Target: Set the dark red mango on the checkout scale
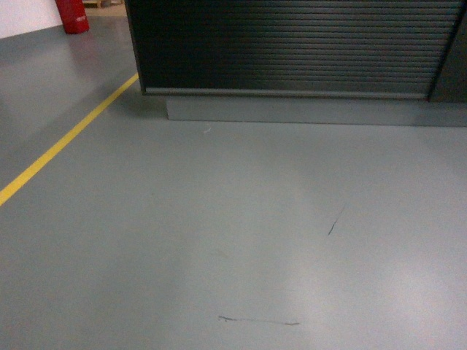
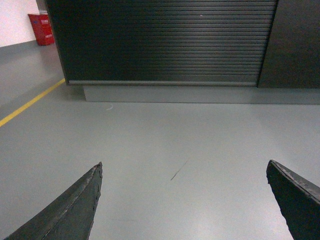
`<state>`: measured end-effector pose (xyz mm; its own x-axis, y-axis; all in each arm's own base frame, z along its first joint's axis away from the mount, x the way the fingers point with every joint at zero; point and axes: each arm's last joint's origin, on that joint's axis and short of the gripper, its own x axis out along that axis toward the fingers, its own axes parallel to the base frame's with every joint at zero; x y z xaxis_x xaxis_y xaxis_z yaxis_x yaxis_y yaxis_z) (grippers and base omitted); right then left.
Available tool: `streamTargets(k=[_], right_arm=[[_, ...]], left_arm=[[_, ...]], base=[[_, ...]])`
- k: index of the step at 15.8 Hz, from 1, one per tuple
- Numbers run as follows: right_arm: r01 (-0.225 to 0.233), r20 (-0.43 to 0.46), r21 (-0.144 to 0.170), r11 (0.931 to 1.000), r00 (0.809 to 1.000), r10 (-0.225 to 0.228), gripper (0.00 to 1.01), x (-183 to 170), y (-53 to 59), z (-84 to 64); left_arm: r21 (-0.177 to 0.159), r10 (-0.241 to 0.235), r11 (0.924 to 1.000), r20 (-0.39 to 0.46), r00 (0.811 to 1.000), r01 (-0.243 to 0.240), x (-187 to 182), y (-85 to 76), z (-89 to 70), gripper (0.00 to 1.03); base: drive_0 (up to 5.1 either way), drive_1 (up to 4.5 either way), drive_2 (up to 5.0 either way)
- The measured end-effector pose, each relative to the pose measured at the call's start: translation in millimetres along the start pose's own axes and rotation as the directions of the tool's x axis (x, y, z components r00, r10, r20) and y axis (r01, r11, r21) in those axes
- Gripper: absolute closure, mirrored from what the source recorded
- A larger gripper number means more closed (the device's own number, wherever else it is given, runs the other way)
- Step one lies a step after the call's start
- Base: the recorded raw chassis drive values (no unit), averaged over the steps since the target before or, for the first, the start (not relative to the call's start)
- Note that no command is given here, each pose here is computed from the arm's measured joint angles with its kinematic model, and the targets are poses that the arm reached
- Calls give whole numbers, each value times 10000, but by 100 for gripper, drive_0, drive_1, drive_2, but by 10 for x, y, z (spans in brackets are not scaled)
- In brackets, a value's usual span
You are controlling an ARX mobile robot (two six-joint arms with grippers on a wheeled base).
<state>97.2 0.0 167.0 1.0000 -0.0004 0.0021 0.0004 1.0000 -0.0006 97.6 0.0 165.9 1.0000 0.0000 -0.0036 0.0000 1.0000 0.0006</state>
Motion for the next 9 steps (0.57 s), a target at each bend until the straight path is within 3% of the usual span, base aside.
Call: streamTargets(k=[9], right_arm=[[11,38,0,10000,10000,-11,3,0,0,4]], left_arm=[[0,8,10000,11,10000,-8,0,0,1,5]], base=[[1,430,-428]])
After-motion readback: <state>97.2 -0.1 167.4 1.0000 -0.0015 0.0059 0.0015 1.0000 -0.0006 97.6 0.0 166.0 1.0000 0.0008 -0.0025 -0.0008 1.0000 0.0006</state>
